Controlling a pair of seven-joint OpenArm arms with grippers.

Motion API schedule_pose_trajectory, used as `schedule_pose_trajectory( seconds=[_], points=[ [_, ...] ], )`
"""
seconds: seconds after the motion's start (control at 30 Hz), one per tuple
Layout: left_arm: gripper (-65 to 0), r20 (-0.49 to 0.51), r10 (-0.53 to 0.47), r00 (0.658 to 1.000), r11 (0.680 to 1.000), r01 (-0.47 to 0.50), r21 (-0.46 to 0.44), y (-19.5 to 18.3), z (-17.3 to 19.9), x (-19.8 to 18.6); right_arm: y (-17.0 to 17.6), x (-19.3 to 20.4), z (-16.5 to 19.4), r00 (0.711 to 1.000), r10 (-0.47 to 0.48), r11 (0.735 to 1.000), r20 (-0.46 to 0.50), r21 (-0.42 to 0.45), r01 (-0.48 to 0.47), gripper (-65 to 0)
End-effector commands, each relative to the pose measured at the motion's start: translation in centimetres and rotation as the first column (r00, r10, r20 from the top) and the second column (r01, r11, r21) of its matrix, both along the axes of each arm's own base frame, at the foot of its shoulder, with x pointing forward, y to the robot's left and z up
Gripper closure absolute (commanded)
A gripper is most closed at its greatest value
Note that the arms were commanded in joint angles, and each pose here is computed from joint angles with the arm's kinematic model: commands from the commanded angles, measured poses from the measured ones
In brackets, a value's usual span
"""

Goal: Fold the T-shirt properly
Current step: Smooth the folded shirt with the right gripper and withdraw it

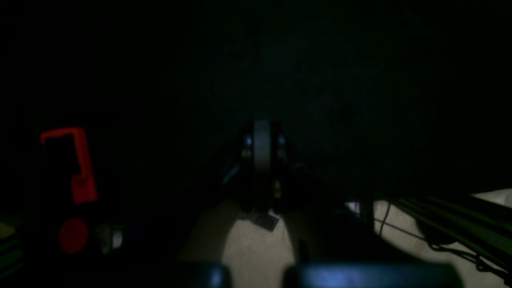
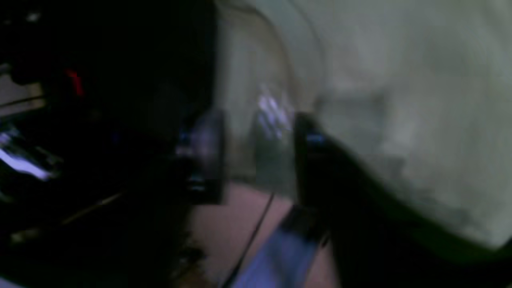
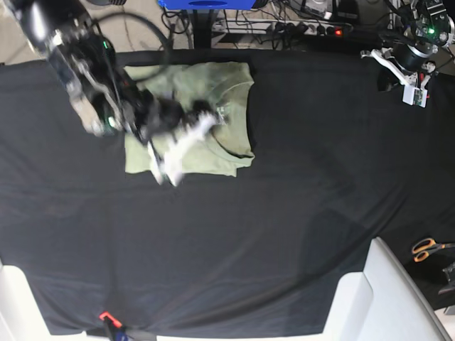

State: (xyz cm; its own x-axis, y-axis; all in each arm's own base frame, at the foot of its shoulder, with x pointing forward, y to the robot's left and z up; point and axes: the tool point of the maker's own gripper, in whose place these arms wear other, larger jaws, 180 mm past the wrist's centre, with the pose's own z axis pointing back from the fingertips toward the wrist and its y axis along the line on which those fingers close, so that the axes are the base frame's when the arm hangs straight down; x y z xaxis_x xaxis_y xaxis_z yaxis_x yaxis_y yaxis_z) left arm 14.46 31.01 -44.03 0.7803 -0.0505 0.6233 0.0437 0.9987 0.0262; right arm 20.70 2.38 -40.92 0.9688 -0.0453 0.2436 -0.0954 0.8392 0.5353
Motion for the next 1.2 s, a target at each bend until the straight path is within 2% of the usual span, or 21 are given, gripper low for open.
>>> schedule_pose_trajectory(
  seconds=[0.0,0.03,0.13,0.2,0.33,0.5,0.57,0.77,0.87,1.0,1.07,1.17],
  points=[
    [0.0,0.029,-0.004,1.000,1.000,0.004,0.015,0.5,0.9,0.5,1.0,0.2,1.0,1.000,0.006,0.999,0.017,0.046,-0.006,-6.0],
    [0.0,0.029,-0.005,1.000,1.000,0.005,0.014,0.5,0.8,0.5,0.9,-0.2,0.7,1.000,0.004,0.999,0.008,0.040,-0.005,0.0],
    [0.0,0.032,-0.005,0.999,1.000,0.005,0.012,0.3,0.9,0.6,0.9,-0.9,-0.2,1.000,0.006,1.000,-0.019,0.028,-0.006,-3.2],
    [0.0,0.036,-0.007,0.999,1.000,0.007,0.013,0.3,1.0,0.7,1.0,-1.5,-1.1,0.999,0.013,1.000,-0.046,0.014,-0.013,-0.5],
    [0.0,0.032,-0.005,0.999,1.000,0.005,0.012,0.3,0.9,0.6,1.2,-1.7,-3.6,0.994,0.014,1.000,-0.107,-0.016,-0.015,-0.2],
    [0.0,0.030,-0.003,1.000,1.000,0.002,0.009,0.3,0.8,0.5,1.9,-0.7,-5.8,0.994,0.074,0.997,-0.076,0.002,-0.074,0.0],
    [0.0,0.030,-0.003,1.000,1.000,0.002,0.009,0.3,0.8,0.5,2.1,-0.5,-5.4,0.994,0.081,0.997,-0.072,0.011,-0.081,0.0],
    [0.0,0.030,-0.003,1.000,1.000,0.003,0.013,0.4,0.9,0.5,3.7,-0.2,-0.6,0.995,0.095,0.994,-0.033,0.066,-0.093,0.0],
    [0.0,0.030,-0.004,1.000,1.000,0.003,0.011,0.3,0.8,0.5,4.1,1.5,-0.3,0.996,0.092,0.994,-0.010,0.060,-0.091,0.0],
    [0.0,0.030,-0.003,1.000,1.000,0.002,0.009,0.3,0.8,0.5,3.1,2.3,-4.0,0.993,0.057,0.998,-0.101,-0.010,-0.059,0.0],
    [0.0,0.030,-0.003,1.000,1.000,0.002,0.009,0.3,0.8,0.5,2.5,2.9,-5.3,0.995,0.027,0.999,-0.100,-0.035,-0.031,0.0],
    [0.0,0.029,-0.002,1.000,1.000,0.002,0.009,0.3,0.7,0.4,2.0,4.1,-6.2,0.997,0.044,0.998,-0.063,-0.043,-0.046,0.0]
  ],
)
